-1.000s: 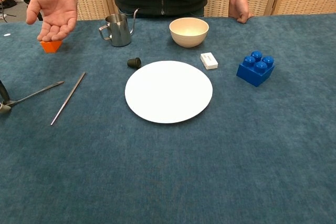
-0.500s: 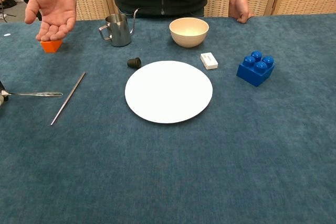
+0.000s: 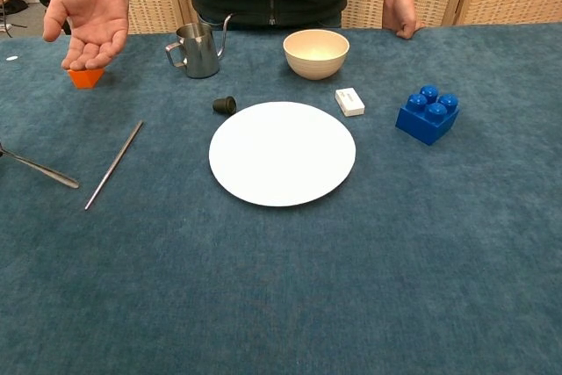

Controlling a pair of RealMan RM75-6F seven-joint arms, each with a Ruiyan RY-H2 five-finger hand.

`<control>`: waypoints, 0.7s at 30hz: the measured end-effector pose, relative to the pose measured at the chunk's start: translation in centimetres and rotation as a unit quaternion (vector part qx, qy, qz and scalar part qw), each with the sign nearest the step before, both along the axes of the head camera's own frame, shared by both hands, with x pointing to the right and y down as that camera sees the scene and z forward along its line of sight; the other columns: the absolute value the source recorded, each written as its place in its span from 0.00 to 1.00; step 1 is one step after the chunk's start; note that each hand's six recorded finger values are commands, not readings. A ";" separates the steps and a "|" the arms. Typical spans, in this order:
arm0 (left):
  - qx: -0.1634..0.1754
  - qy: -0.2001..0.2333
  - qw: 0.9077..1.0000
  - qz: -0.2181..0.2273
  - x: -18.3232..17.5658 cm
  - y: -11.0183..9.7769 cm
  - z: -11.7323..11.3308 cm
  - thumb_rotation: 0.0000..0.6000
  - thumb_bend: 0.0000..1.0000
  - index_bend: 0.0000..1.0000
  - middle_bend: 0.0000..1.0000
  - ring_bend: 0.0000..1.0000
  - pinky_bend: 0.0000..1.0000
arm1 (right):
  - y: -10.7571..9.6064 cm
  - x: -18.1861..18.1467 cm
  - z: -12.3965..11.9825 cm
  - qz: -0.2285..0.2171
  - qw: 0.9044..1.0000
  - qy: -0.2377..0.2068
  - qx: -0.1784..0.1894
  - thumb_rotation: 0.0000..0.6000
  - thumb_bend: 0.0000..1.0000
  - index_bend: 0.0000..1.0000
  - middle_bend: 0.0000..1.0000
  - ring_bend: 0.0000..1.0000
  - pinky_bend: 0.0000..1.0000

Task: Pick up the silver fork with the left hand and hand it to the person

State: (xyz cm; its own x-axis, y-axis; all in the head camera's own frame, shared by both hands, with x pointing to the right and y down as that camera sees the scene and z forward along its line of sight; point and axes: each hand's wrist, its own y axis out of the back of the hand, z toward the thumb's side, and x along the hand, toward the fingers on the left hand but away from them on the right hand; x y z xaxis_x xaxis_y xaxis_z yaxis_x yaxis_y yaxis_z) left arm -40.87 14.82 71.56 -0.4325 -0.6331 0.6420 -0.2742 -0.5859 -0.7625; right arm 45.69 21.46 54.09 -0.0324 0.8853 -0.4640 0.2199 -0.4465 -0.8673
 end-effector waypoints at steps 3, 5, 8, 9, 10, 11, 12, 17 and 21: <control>0.010 -0.001 1.000 0.003 -0.3 -0.2 -0.5 1.00 0.61 0.71 0.00 0.00 0.00 | 0.0 0.0 0.0 -0.001 1.000 0.000 -0.001 1.00 0.00 0.02 0.00 0.00 0.00; 0.015 -0.001 1.000 0.004 -0.5 -0.3 -0.8 1.00 0.61 0.72 0.00 0.00 0.00 | 0.0 -0.1 0.1 -0.001 1.000 0.000 -0.001 1.00 0.00 0.02 0.00 0.00 0.00; 0.024 0.003 1.000 0.004 -0.8 -0.4 -1.4 1.00 0.61 0.73 0.00 0.00 0.00 | 0.0 -0.1 0.1 -0.001 1.000 0.000 -0.001 1.00 0.00 0.02 0.00 0.00 0.00; 0.027 0.005 1.000 0.003 -0.9 -0.4 -1.6 1.00 0.61 0.73 0.00 0.00 0.00 | 0.0 -0.1 0.1 -0.001 1.000 0.000 -0.001 1.00 0.00 0.02 0.00 0.00 0.00; 0.029 0.008 1.000 0.002 -0.9 -0.4 -1.8 1.00 0.61 0.73 0.00 0.00 0.00 | 0.1 -0.1 0.1 -0.002 1.000 0.000 -0.001 1.00 0.00 0.02 0.00 0.00 0.00; 0.032 0.010 0.999 0.002 -0.9 -0.5 -1.9 1.00 0.61 0.73 0.00 0.00 0.00 | 0.1 -0.1 0.1 -0.002 1.000 0.001 -0.002 1.00 0.00 0.02 0.00 0.00 0.00; 0.036 0.015 0.999 0.001 -0.9 -0.5 -2.2 1.00 0.61 0.73 0.00 0.00 0.00 | 0.1 -0.1 0.1 -0.002 1.000 0.001 -0.002 1.00 0.00 0.02 0.00 0.00 0.00; 0.057 0.050 0.997 -0.011 -0.7 -0.6 -3.2 1.00 0.62 0.74 0.00 0.00 0.00 | 0.1 -0.2 0.1 -0.002 1.000 0.001 -0.001 1.00 0.00 0.02 0.00 0.00 0.00; 0.089 0.102 0.990 -0.038 -0.4 -0.8 -4.5 1.00 0.63 0.74 0.00 0.00 0.00 | 0.1 -0.2 0.1 -0.002 1.000 0.000 -0.002 1.00 0.00 0.02 0.00 0.00 0.00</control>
State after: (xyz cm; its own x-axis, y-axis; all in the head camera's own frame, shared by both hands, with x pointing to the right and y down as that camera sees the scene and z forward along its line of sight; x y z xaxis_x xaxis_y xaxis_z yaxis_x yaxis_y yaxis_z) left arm -41.23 13.98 67.04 -0.3555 -0.7146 0.6024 -0.4716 -0.4193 -0.7757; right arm 45.51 21.57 54.17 -0.0294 0.8840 -0.4666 0.2173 -0.4500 -0.8662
